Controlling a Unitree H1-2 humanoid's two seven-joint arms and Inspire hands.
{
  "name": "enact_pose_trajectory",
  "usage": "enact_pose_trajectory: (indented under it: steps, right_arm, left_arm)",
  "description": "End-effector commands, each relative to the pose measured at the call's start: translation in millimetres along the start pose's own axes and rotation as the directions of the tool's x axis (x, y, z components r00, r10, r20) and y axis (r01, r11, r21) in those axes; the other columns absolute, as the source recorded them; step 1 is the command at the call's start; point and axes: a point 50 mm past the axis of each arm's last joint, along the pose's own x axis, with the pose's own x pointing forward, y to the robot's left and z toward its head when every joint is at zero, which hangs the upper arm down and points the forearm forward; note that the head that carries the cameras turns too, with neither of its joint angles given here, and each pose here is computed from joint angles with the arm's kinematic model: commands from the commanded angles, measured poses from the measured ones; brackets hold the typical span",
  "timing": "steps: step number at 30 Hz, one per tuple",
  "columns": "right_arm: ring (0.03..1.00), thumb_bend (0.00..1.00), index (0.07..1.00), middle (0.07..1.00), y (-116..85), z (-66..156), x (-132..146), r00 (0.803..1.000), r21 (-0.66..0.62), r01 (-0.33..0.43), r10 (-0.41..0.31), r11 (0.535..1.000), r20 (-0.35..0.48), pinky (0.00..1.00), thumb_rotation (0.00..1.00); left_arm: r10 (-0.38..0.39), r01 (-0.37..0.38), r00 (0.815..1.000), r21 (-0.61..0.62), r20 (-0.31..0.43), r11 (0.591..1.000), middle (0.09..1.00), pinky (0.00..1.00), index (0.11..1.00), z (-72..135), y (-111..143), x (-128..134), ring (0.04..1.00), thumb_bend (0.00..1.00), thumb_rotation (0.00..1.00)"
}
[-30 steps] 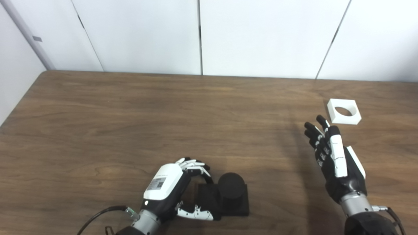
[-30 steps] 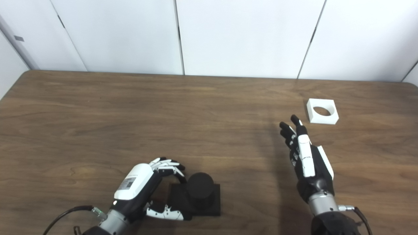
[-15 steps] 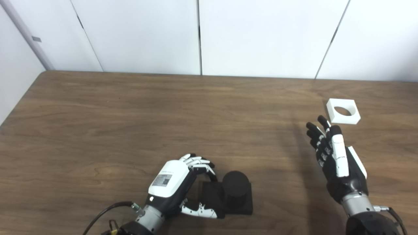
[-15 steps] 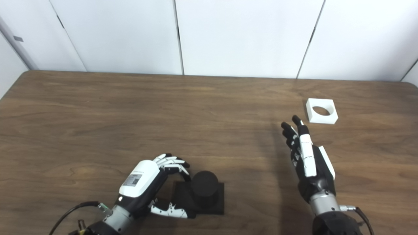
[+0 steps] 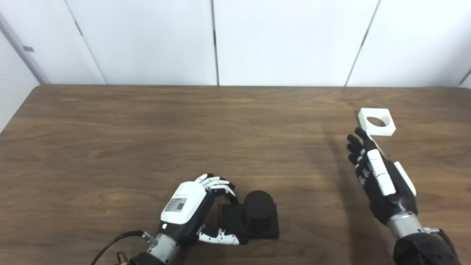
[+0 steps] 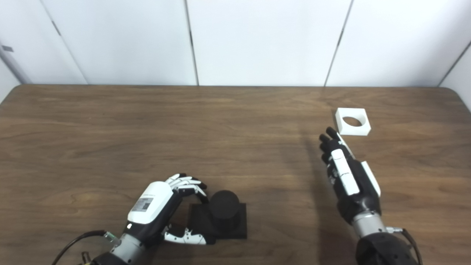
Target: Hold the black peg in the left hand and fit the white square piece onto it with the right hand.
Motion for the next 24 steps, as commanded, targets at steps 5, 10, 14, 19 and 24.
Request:
enact_pose_trajectory:
  steps: [5, 10, 14, 19, 24]
  right_arm:
    - [0.899, 0.71, 0.931, 0.902, -44, 52, 21, 0.995, -0.485, 0.035, 0.015, 0.874, 0.1, 0.89, 0.27]
    - [0.876, 0.8, 0.871, 0.886, -72, 80, 50, 0.988, -0.739, 0.131, -0.024, 0.66, 0.154, 0.86, 0.14]
    - [0.87, 0.88, 0.821, 0.859, -86, 92, 74, 0.983, -0.831, 0.175, -0.044, 0.527, 0.179, 0.84, 0.08]
    - [0.89, 0.9, 0.841, 0.887, -101, 105, 107, 0.983, -0.893, 0.182, -0.044, 0.411, 0.18, 0.82, 0.08]
    - [0.924, 0.89, 0.865, 0.921, -104, 118, 140, 0.984, -0.941, 0.177, -0.056, 0.287, 0.168, 0.84, 0.11]
  left_arm:
    - [-0.076, 0.079, 0.996, 0.039, -0.054, 0.996, 0.767, 0.91, 0.488, -21, -14, -4, 0.833, 0.52, 0.06]
    - [-0.082, 0.084, 0.995, 0.035, -0.05, 0.996, 0.767, 0.9, 0.488, -22, -18, -2, 0.83, 0.52, 0.05]
    - [-0.079, 0.081, 0.996, 0.035, -0.05, 0.996, 0.767, 0.89, 0.488, -20, -21, 0, 0.829, 0.52, 0.05]
    - [-0.071, 0.072, 0.996, 0.03, -0.049, 0.997, 0.764, 0.89, 0.488, -19, -22, 1, 0.827, 0.52, 0.05]
    - [-0.076, 0.077, 0.996, 0.015, -0.051, 0.997, 0.763, 0.89, 0.488, -20, -25, 1, 0.825, 0.52, 0.05]
